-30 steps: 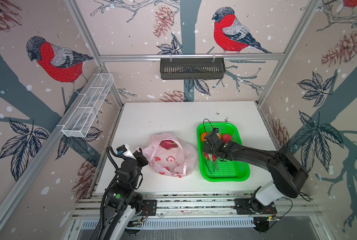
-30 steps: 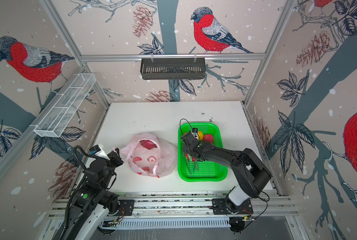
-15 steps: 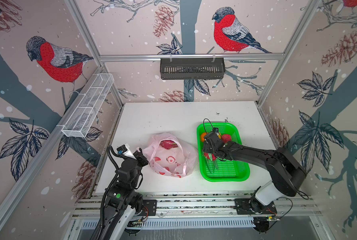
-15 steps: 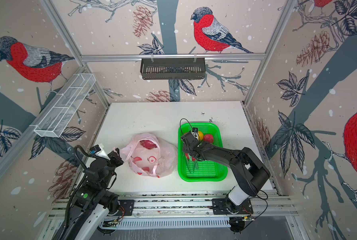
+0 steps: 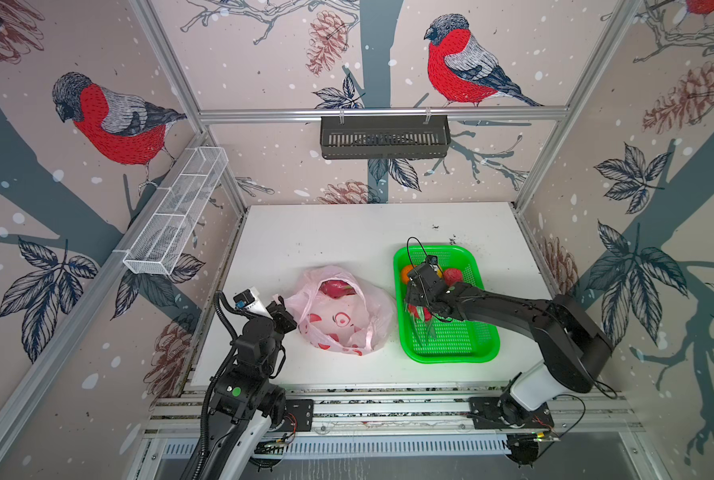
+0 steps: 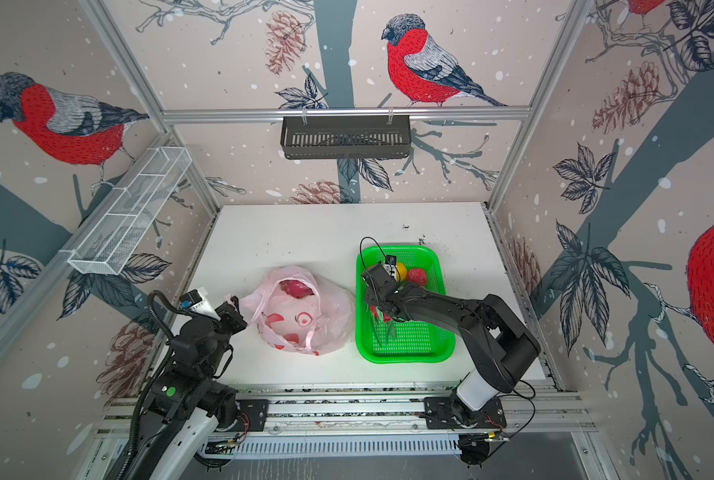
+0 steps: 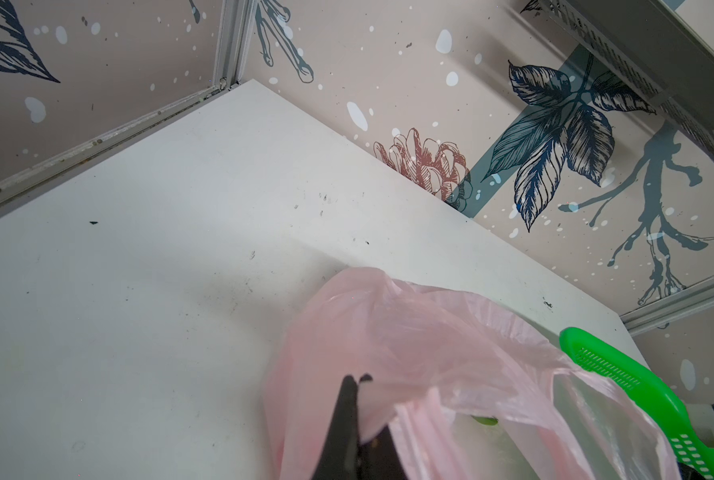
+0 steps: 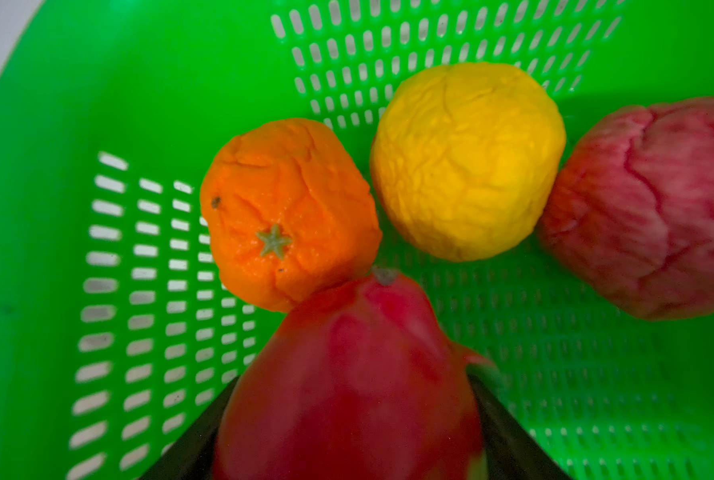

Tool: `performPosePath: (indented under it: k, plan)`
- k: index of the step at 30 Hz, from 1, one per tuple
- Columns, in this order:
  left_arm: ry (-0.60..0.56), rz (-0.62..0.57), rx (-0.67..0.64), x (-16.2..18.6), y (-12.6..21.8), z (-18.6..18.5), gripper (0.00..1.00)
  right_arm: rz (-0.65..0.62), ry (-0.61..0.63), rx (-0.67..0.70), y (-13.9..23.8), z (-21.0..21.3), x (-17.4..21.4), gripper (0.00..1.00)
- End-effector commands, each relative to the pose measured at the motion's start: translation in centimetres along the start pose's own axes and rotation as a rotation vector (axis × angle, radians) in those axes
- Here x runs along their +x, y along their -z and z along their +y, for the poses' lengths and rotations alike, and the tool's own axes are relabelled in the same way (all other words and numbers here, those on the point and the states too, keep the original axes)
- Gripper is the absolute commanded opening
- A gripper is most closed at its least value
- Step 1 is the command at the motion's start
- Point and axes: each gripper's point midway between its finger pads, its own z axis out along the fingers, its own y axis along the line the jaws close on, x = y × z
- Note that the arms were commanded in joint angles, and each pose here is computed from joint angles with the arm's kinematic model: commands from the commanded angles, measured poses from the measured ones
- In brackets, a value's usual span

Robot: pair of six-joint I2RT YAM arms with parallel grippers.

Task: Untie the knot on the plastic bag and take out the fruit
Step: 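Lower the dragon fruit into the basket beside the orange fruit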

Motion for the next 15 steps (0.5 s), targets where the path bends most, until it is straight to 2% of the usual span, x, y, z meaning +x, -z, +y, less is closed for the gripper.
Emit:
performPosePath:
  k: [1,15]
  plan:
    - [0.001,-0.008,0.008,-0.18,0.02,-0.16,0.00,-0.003,-0.013,0.008,-0.17,-0.12,0.00,0.78]
    - [0.000,-0.007,0.006,-0.14,0.01,-0.13,0.00,-0.004,-0.013,0.009,-0.09,-0.11,0.01,0.91]
